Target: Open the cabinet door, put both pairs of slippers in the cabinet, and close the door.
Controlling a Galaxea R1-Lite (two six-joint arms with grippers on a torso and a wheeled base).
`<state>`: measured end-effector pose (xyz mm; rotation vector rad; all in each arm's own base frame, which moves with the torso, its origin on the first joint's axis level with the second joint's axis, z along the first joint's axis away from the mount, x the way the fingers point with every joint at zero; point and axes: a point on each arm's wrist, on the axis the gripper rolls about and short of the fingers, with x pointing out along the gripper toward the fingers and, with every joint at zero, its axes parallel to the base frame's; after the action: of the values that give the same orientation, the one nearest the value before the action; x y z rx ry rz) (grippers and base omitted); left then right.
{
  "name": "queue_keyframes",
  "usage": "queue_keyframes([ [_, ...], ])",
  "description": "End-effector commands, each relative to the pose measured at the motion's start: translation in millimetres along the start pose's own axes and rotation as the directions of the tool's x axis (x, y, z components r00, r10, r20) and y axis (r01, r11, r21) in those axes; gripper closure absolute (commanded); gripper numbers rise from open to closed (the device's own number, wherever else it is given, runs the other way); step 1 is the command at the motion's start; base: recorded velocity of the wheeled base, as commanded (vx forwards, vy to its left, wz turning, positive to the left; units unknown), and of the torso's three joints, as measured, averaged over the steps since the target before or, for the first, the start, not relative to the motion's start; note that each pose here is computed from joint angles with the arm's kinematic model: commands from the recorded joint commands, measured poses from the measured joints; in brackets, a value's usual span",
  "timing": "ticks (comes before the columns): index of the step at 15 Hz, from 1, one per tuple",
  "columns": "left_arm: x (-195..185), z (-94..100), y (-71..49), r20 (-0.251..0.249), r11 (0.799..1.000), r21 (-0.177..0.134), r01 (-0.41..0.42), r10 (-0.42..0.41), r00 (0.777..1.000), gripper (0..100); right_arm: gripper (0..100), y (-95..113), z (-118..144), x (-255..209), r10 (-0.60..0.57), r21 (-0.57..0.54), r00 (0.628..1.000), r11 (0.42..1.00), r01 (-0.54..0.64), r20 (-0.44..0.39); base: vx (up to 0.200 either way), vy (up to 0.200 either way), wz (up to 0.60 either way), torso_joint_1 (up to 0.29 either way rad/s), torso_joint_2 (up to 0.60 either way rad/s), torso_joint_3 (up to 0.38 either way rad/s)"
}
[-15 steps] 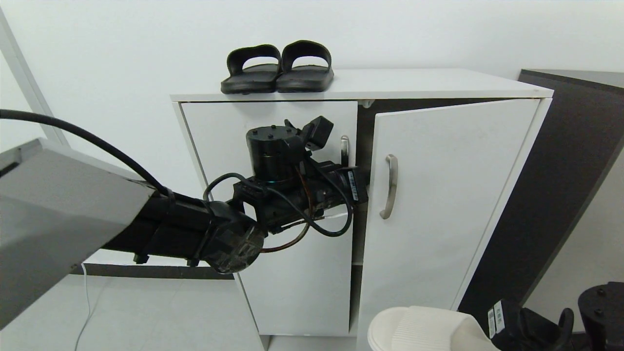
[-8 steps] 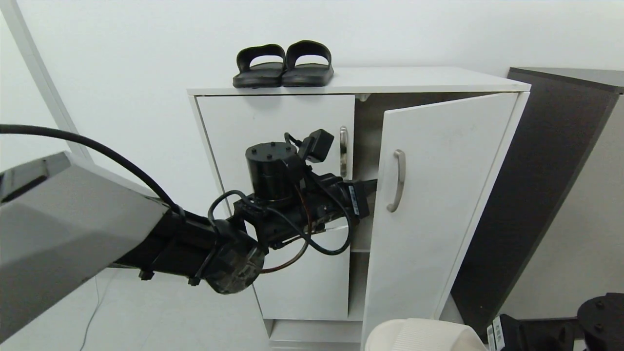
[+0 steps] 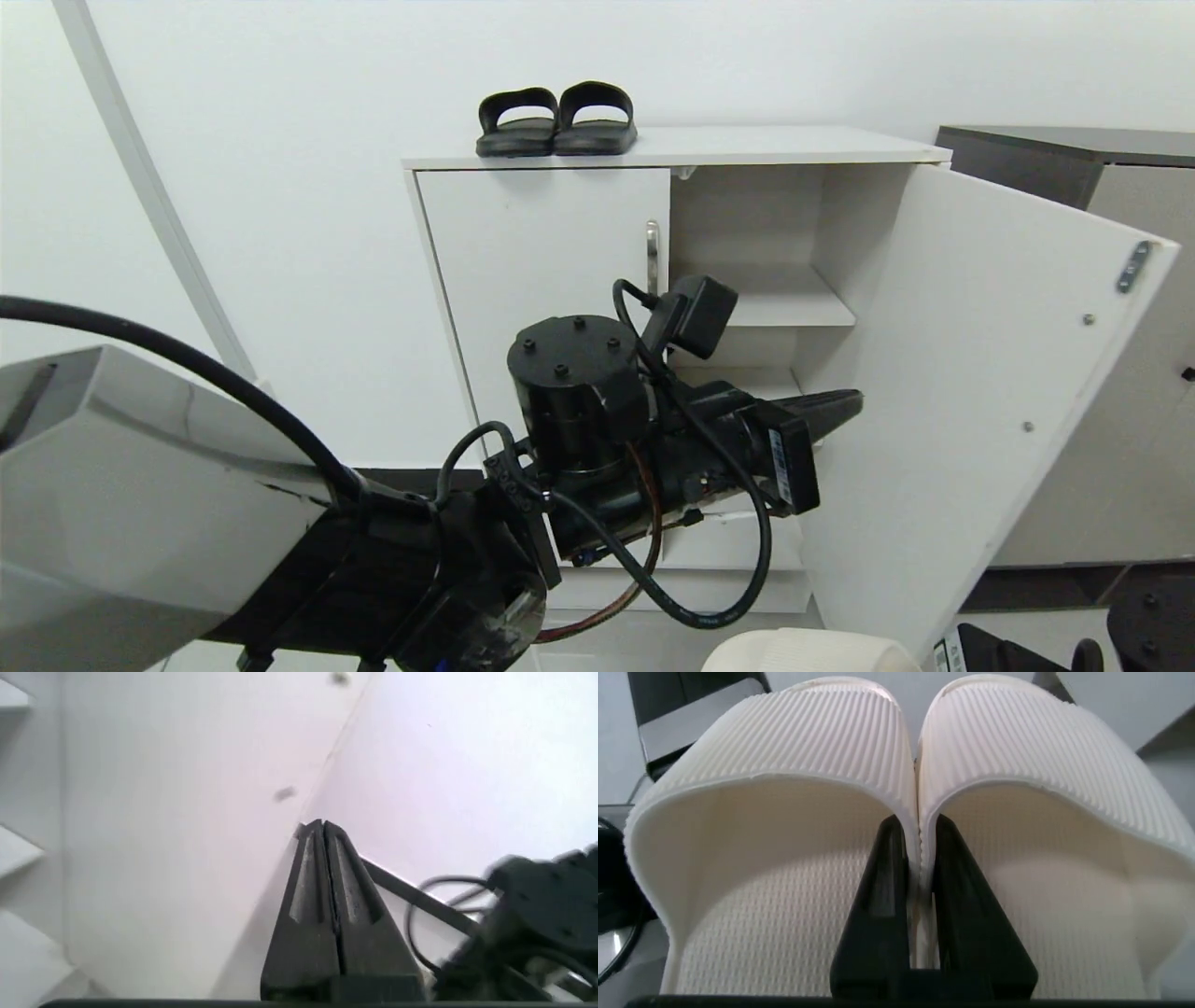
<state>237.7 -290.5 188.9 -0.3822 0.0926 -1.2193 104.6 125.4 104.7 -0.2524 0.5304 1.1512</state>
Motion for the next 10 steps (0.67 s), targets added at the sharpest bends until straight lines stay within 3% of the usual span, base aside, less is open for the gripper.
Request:
queue_keyframes([
  [1,-14.1,13.5,20.3,0.032,0.997,0.012,-0.074,0.074,0.997,100,100,-1.5,0.0,2.1,-0.004,0.005,1.0,1.0,0.004,-0.007,0.0,0.0,0.0,0.0,0.0,0.0],
  [3,-36.0,34.0,22.8,0.074,0.991,0.022,-0.135,0.133,0.988,100,100,-9.3,5.0,4.4,-0.047,0.022,0.999,0.999,0.047,0.0,0.0,0.0,0.0,0.0,0.0,0.0],
  [5,-82.2,63.6,8.7,0.11,0.98,0.034,-0.197,0.192,0.975,100,100,-33.6,16.9,7.6,-0.174,0.092,0.985,0.981,0.172,0.018,0.0,0.0,0.0,0.0,0.0,0.0],
  [6,-127.0,83.3,-5.4,0.134,0.95,0.066,-0.304,0.294,0.946,100,100,-46.3,31.5,12.9,-0.313,0.161,0.949,0.939,0.304,0.028,0.0,0.0,0.0,0.0,0.0,0.0],
  [8,-193.5,93.9,-35.2,0.147,0.877,0.088,-0.473,0.458,0.877,100,100,-60.3,50.2,25.9,-0.483,0.276,0.875,0.845,0.458,0.028,0.0,0.0,0.0,0.0,0.0,0.0],
  [9,-209.6,93.3,-47.4,0.144,0.863,0.089,-0.497,0.483,0.864,100,100,-64.4,53.9,30.4,-0.511,0.296,0.859,0.825,0.481,0.029,0.0,0.0,0.0,0.0,0.0,0.0],
  [10,-248.0,90.1,-79.4,0.122,0.833,0.112,-0.542,0.53,0.839,100,100,-73.4,60.4,43.6,-0.569,0.341,0.821,0.781,0.523,0.045,0.0,0.0,0.0,0.0,0.0,0.0],
])
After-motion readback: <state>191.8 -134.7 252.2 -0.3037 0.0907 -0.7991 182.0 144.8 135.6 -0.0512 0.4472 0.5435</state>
